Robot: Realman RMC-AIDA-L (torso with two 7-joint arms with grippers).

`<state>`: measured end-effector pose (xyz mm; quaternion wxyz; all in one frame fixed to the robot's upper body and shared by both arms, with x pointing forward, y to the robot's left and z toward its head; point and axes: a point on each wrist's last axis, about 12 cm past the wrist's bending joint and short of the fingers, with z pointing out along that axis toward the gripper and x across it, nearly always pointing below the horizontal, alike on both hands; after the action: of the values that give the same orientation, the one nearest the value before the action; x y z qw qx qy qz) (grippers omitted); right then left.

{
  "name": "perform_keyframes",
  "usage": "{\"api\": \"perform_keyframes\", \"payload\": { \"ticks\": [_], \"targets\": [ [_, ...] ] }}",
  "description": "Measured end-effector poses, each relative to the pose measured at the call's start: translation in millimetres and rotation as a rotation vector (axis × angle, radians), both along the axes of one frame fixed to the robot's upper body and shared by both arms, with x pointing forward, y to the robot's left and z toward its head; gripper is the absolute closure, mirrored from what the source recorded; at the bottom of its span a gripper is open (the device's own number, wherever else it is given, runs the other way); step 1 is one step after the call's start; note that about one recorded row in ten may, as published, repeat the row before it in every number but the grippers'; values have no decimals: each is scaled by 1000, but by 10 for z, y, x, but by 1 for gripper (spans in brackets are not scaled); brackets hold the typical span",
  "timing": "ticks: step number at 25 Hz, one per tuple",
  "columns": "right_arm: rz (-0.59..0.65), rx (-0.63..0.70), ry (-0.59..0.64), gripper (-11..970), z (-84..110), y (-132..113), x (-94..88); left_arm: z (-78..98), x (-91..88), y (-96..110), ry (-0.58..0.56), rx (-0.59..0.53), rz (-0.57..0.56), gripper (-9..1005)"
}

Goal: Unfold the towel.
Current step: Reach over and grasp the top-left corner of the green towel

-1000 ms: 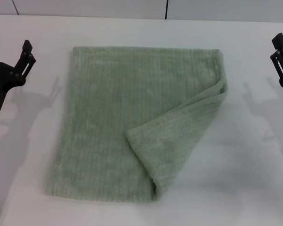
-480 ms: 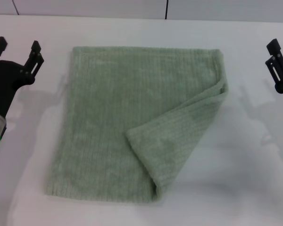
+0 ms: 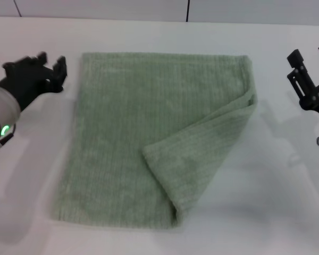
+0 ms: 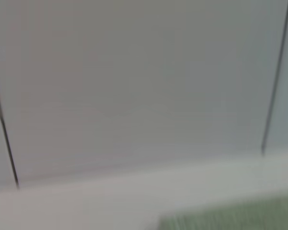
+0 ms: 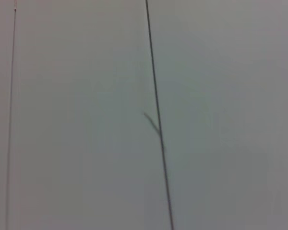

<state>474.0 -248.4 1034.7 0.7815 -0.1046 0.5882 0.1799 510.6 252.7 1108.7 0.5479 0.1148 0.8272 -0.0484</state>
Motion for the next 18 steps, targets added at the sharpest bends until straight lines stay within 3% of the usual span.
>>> {"api": "perform_keyframes", "payload": {
  "ticks": [3,5,8,12,13,17,18],
  "targets": [
    [101,47,71,302,-3,54,78,98,58,-137,215,67,-12,555],
    [143,66,105,302,-3,66,115,121,75,-190,277,88,-23,593],
    [303,68,210,302,54,162,323,175,132,-322,379,144,-71,677],
    [401,21,233,300,165,300,466,188,156,-355,387,154,-82,862],
    [458,-11,247,300,272,416,545,192,163,-352,389,155,-80,885],
    [487,-87,303,300,421,579,645,199,168,-344,391,156,-77,975],
    [477,-154,359,300,561,711,684,200,166,-342,394,159,-78,998]
  ]
}}
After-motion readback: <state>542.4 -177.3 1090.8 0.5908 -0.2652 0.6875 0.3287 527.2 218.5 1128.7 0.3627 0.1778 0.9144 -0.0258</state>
